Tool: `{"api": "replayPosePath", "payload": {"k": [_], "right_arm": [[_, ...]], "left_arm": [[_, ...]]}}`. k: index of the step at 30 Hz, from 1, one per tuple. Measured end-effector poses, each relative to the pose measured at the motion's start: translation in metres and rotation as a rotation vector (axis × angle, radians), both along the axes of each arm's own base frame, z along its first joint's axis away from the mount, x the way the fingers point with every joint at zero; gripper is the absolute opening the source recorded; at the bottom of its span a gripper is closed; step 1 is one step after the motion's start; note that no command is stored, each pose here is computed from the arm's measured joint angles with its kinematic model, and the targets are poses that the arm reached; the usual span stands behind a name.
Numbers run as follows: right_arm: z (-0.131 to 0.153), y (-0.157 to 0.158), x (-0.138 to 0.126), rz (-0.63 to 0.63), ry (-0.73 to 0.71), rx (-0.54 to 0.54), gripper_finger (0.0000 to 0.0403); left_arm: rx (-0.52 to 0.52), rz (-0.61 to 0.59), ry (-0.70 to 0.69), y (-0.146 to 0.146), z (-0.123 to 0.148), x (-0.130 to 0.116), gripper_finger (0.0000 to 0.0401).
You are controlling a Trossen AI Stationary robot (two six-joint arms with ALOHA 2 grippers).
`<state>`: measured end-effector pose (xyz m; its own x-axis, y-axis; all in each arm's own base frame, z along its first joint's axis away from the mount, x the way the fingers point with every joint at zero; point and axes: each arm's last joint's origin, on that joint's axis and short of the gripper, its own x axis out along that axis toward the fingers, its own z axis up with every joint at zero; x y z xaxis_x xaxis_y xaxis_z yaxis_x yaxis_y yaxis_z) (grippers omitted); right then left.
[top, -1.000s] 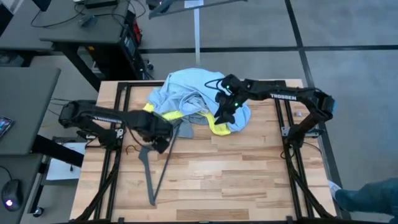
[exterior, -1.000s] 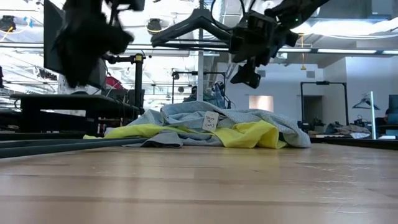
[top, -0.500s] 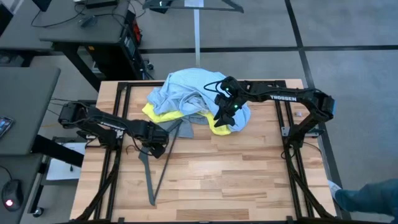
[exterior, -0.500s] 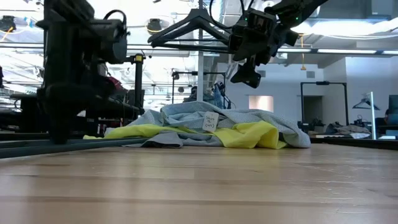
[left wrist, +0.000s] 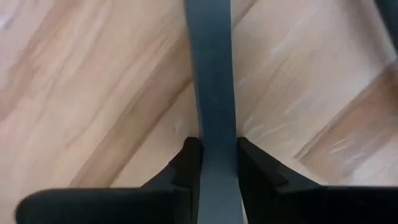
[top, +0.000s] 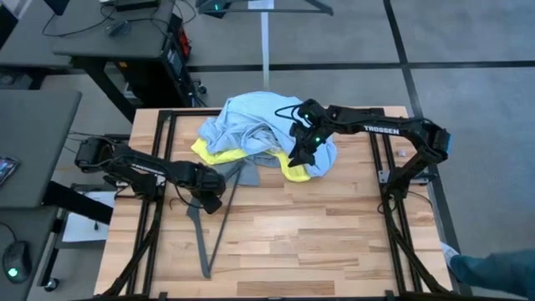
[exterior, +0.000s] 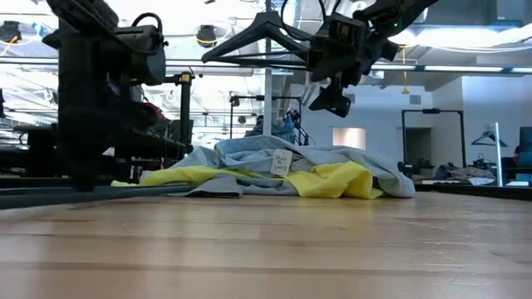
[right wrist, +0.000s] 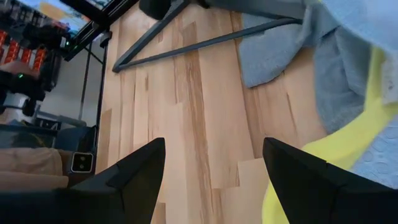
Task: Hang clothes
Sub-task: Hang the black hanger on the clothes rack
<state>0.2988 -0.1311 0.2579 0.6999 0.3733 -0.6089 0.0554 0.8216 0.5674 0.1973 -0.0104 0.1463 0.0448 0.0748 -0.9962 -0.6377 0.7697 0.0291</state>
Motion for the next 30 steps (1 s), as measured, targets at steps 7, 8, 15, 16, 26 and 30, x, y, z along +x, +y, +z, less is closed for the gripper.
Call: {"api": "replayPosePath", "payload": {"k": [7,8,15,16,26,30], "right_arm": [[0.04,-0.013,-0.009,-0.062,-0.072,-0.017,0.026],[0.046,-0.013,-0.011,-0.074,-0.087,-0.019,0.026],[0.069,-0.022,-0.017,-0.185,-0.144,0.127,0.026],[0.069,-0.022,-0.017,-0.19,-0.146,0.146,0.026],[0.065,-0.025,-0.005,-0.227,-0.16,0.202,0.026],[0.058,-0.018,-0.002,-0.213,-0.143,0.207,0.026]], "left_arm": [[0.123,-0.078,0.075,-0.012,0.067,0.015,0.0055],[0.141,-0.087,0.064,-0.013,0.078,0.018,0.0055],[0.377,-0.124,0.068,-0.012,0.146,0.041,0.0055],[0.413,-0.15,0.082,-0.011,0.151,0.048,0.0055],[0.536,-0.465,0.216,0.0,0.16,0.12,0.0055],[0.566,-0.476,0.185,0.006,0.17,0.128,0.0055]]}}
